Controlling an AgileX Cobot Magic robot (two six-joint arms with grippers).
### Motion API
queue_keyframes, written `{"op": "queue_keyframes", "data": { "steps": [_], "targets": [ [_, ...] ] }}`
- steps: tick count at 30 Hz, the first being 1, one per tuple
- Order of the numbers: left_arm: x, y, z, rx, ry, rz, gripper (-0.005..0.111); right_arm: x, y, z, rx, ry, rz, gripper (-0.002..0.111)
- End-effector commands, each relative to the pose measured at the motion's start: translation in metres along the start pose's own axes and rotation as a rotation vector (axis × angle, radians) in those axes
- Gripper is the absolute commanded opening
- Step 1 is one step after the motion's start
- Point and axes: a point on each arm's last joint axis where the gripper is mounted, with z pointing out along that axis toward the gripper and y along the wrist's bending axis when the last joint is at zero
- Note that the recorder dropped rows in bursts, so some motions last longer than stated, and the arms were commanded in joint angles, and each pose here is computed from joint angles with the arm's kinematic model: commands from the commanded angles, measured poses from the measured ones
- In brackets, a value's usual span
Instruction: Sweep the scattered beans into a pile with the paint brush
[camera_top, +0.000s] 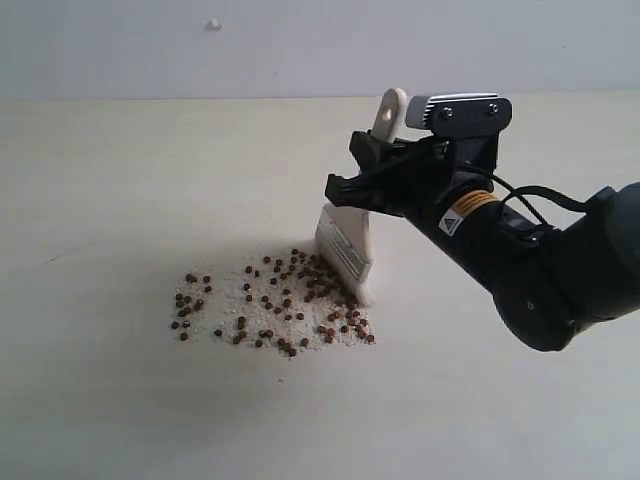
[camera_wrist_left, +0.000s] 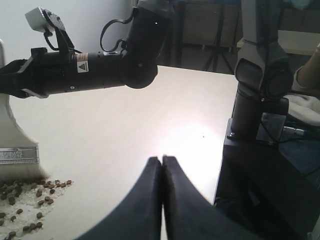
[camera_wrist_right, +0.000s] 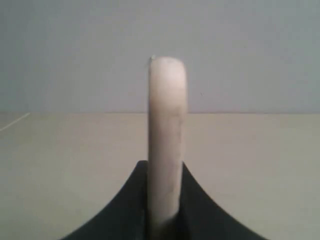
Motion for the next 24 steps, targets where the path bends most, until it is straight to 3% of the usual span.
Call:
{"op": "queue_keyframes", "data": {
  "steps": [1,14,17,24],
  "targets": [
    [0.0,-0.001,0.0,0.006,-0.006,-0.006,0.0,0.0,0.003,0.001,-0.025,0.011,0.009,0.0],
    [0.0,-0.001,0.0,0.006,-0.006,-0.006,0.0,-0.032,0.003,-0.01,0.053,-0.055,-0.048,0.0],
    [0.0,-0.001,0.0,0.006,-0.006,-0.006,0.0,-0.045,0.0,-0.023,0.115,-0.048,-0.074,0.0],
    [0.0,-0.001,0.0,0.006,-0.006,-0.006,0.0,-0.063,0.002,-0.052,0.115,-0.089,-0.052,0.0]
  ]
}}
